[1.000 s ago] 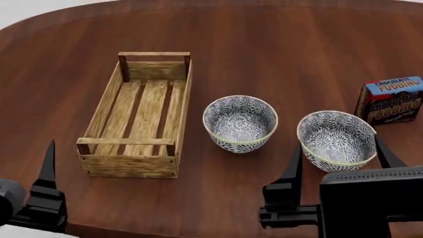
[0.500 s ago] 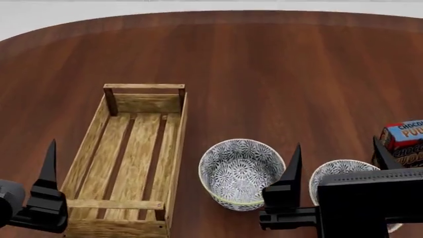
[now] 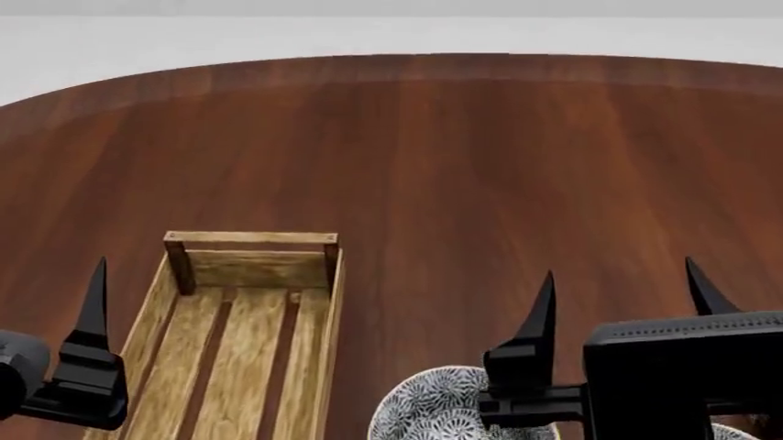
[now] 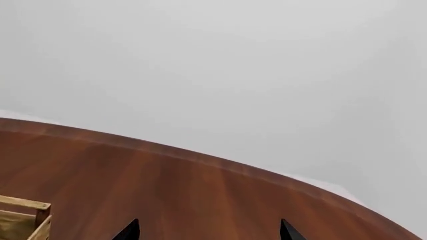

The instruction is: Stack the left bowl on the right bowl and place them in the tray.

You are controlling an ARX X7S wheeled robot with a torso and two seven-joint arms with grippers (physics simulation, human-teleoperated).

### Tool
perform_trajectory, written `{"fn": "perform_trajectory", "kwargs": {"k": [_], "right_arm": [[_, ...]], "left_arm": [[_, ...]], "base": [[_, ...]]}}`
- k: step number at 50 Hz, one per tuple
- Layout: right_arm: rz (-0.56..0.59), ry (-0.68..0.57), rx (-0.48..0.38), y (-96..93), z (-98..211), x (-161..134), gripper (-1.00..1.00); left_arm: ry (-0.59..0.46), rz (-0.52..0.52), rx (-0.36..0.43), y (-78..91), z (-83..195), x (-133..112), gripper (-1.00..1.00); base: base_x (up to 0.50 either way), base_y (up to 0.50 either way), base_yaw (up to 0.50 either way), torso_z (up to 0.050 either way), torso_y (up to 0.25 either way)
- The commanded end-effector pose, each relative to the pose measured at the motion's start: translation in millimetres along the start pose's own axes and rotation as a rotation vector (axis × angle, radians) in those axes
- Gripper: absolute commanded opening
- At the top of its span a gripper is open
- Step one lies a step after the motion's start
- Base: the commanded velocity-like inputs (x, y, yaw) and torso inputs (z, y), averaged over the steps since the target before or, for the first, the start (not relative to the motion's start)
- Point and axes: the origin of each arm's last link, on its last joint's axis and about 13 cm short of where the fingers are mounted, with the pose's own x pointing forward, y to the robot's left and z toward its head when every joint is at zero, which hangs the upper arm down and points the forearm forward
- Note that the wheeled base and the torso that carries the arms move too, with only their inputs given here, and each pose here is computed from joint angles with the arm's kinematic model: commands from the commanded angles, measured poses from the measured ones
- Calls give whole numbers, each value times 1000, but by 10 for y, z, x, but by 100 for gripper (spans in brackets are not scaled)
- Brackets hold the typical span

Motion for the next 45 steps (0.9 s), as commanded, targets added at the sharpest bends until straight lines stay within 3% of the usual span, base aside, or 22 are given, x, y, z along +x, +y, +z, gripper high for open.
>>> {"fn": "perform_trajectory", "kwargs": {"k": [1, 7, 27, 45], "right_arm": [[3, 10, -1, 4, -33, -10, 100], [20, 17, -3, 17, -57, -28, 100], [97, 157, -85, 5, -218, -79, 100], [297, 219, -165, 162, -336, -177, 100]], "left_arm": [[3, 1, -1, -2, -18, -8, 100], [1, 2, -1, -7, -16, -16, 100], [11, -1, -4, -14, -40, 1, 100], [13, 0, -3, -13, -47, 4, 100]], "base": [[500, 35, 0, 0, 0], [406, 40, 0, 0, 2], [4, 2, 0, 0, 0], [0, 0, 0, 0, 0]]}}
